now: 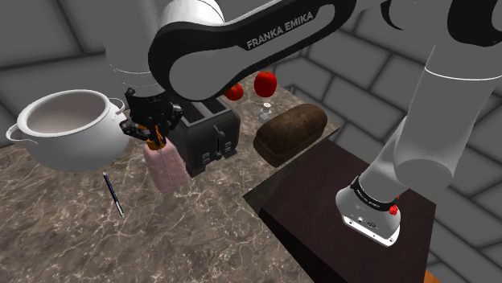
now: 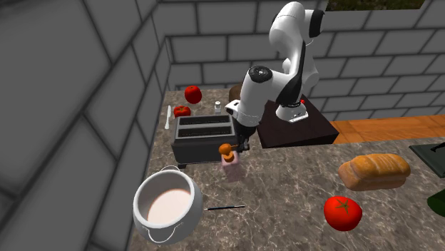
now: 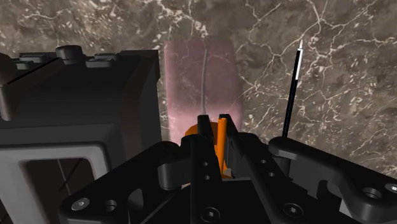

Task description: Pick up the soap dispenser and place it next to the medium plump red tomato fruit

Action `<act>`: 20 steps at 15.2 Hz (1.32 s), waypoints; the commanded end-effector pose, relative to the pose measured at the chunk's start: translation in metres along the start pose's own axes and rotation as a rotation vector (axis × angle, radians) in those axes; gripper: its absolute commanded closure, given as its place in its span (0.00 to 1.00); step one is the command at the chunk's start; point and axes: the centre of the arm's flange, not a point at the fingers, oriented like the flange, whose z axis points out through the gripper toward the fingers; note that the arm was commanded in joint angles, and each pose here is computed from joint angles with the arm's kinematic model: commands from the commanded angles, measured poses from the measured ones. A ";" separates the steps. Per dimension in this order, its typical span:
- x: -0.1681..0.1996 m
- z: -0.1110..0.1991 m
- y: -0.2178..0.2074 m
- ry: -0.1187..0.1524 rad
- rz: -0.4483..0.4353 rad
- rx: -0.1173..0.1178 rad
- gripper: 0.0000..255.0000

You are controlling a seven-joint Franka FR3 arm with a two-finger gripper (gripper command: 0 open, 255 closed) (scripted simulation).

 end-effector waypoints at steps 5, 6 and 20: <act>0.004 -0.032 -0.001 0.000 0.000 0.000 1.00; 0.005 -0.037 -0.001 0.000 0.000 0.000 1.00; 0.013 -0.110 -0.001 0.000 0.000 0.000 1.00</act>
